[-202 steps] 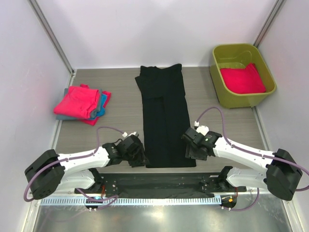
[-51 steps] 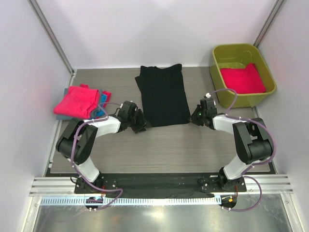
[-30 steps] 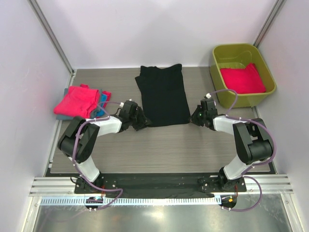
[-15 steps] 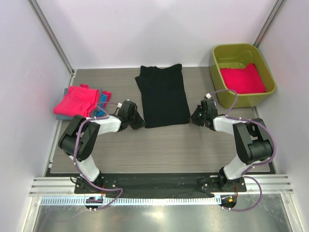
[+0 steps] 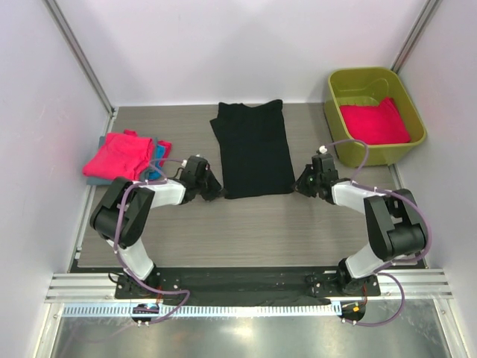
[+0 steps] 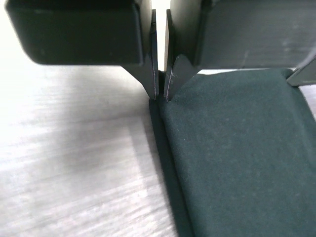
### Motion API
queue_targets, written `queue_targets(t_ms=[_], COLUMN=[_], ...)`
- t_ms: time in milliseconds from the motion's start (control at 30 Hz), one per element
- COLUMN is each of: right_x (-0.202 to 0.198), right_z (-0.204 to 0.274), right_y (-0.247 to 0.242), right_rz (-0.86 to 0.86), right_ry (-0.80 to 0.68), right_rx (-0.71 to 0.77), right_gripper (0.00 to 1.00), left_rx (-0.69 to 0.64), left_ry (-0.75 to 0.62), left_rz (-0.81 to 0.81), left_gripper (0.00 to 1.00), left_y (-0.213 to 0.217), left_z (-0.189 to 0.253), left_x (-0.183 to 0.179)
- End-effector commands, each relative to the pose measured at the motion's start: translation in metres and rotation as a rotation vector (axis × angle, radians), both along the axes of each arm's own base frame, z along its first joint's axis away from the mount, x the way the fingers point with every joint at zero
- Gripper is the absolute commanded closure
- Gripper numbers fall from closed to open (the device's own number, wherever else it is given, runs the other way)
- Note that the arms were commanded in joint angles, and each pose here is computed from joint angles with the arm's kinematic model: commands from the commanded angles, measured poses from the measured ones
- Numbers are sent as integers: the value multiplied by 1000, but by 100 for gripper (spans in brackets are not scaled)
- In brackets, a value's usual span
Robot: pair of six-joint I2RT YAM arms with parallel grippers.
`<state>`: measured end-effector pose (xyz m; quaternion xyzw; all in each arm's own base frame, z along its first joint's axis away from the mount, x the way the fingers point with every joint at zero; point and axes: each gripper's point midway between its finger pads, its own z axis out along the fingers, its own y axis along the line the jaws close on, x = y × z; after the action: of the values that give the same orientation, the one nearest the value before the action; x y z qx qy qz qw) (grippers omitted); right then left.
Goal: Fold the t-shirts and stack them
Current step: Fold the tshirt
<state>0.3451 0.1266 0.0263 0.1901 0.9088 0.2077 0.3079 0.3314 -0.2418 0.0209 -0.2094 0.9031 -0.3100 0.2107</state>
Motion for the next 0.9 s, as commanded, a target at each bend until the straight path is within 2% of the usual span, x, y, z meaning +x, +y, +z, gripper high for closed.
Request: queue_targets(t_ms=[0,167,333,400,633,867], right_x=[-16,-50,-70,-79,-99,-69], right_z=[20,30,61,71,123,170], right_y=[-4,1,0,2,2,-5], right_rz=[14,42,57,71,110,70], right_ry=[-8,12,-35,-37,-113,-212], right_rx=[-34,-16,8,22,45,-13], right_gripper=[99,99,99,99,99,99], left_rx=[-11,-29,-89,-88,-116,-158], left_ry=[28,2,0,-42,-59,-125], left_rz=[-53,-112,-161,-162,-203,-208], left_gripper=[100,100,100,100,100,100], left_y=[4,6,6,10,20,12], left_z=[5,28,58,75,110,157], left_x=[-22,-41,-72,-80,-117,-92])
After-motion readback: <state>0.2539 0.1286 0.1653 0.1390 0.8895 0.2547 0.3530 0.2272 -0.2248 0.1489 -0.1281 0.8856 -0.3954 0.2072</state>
